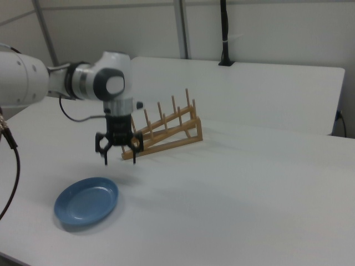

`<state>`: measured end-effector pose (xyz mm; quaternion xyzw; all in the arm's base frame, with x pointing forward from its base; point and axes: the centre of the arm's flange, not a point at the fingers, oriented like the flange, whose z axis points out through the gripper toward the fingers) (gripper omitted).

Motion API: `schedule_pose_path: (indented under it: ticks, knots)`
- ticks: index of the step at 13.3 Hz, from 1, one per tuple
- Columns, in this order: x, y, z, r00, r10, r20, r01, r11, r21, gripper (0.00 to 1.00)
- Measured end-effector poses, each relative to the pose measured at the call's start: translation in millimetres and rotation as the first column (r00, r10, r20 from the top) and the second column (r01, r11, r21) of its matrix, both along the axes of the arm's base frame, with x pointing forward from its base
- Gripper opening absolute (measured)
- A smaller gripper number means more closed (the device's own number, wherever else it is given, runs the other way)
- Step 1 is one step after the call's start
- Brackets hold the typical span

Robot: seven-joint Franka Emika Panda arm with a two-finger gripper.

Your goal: Pick plate from plate rack

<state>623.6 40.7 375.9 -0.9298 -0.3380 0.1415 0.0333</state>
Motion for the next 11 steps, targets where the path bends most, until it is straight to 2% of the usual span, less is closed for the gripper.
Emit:
schedule_pose_path:
  ticks: [1, 2, 4, 6, 8, 10, 11]
  knots:
    - [1, 0, 20, 0.998, -0.049, 0.037, 0.050, 0.999, -0.012, 0.99]
    - [0, 0, 53, 0.988, -0.126, 0.094, 0.129, 0.991, -0.022, 1.00]
    - [-10, 0, 104, 0.944, -0.278, 0.178, 0.287, 0.958, -0.025, 1.00]
    - [-30, -1, 152, 0.880, -0.419, 0.223, 0.436, 0.900, -0.029, 1.00]
    - [-43, -3, 182, 0.823, -0.505, 0.260, 0.528, 0.849, -0.020, 1.00]
    - [-54, -5, 203, 0.767, -0.564, 0.304, 0.599, 0.801, -0.025, 1.00]
    - [-56, -8, 205, 0.758, -0.563, 0.328, 0.609, 0.792, -0.050, 1.00]
